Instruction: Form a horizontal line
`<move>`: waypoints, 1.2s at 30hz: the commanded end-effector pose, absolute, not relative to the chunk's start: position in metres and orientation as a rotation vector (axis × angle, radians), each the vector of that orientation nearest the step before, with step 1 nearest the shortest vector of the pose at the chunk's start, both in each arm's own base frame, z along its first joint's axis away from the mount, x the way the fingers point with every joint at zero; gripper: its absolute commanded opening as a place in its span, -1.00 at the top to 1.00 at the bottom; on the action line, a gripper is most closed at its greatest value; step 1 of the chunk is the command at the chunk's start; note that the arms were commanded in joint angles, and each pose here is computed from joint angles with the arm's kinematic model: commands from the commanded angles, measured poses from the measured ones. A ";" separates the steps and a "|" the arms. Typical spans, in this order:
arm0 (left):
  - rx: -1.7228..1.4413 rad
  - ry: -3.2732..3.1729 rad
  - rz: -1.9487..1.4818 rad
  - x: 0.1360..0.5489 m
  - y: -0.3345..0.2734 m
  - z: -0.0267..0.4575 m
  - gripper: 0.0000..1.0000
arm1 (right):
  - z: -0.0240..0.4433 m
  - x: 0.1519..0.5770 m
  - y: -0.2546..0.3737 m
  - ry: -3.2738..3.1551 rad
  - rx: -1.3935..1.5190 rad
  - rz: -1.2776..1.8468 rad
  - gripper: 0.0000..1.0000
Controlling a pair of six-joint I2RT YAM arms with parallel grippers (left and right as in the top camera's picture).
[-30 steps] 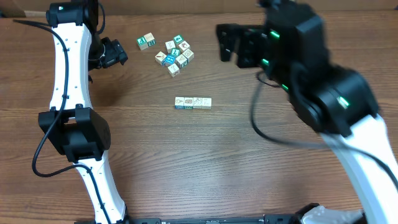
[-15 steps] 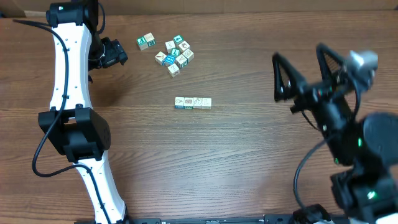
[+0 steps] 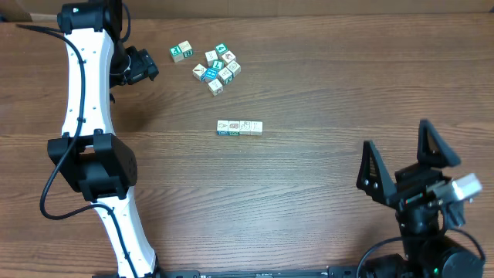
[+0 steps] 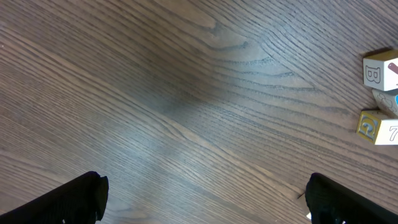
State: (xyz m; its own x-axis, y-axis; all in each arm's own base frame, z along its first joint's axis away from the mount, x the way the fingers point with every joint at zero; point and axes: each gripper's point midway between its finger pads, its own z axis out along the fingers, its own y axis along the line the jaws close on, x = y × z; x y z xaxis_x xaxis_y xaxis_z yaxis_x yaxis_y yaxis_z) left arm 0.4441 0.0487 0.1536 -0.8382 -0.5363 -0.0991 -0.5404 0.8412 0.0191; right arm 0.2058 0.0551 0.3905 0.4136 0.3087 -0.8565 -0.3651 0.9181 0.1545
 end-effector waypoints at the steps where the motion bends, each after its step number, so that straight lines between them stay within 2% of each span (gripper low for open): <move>1: -0.853 2.924 0.066 0.445 0.046 0.155 -0.99 | 0.372 0.199 0.047 1.040 -0.038 0.391 -1.00; 8: -0.852 2.924 0.066 0.445 0.046 0.155 -0.99 | 0.343 0.192 0.038 0.990 -0.002 0.370 -1.00; 18: -0.852 2.924 0.066 0.445 0.046 0.155 -0.99 | 0.285 0.218 0.035 1.124 0.025 0.339 -1.00; 25: -0.852 2.924 0.066 0.445 0.046 0.155 -0.99 | 0.217 0.241 0.034 1.408 0.060 0.306 -1.00; 28: -0.852 2.924 0.066 0.445 0.046 0.155 -0.99 | 0.171 0.244 0.033 1.594 0.073 0.285 -1.00; 36: -0.853 2.924 0.066 0.445 0.046 0.155 -0.99 | 0.170 0.244 0.032 1.599 0.050 0.256 -1.00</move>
State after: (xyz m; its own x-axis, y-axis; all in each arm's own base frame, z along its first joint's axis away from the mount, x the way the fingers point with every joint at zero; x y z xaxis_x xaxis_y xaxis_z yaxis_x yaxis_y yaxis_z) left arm 0.4441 0.0487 0.1536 -0.8382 -0.5363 -0.0991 -0.5404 0.8412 0.0191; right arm 0.2439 0.0351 0.1711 -0.0590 0.2019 -0.9776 -0.1388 0.9682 0.2083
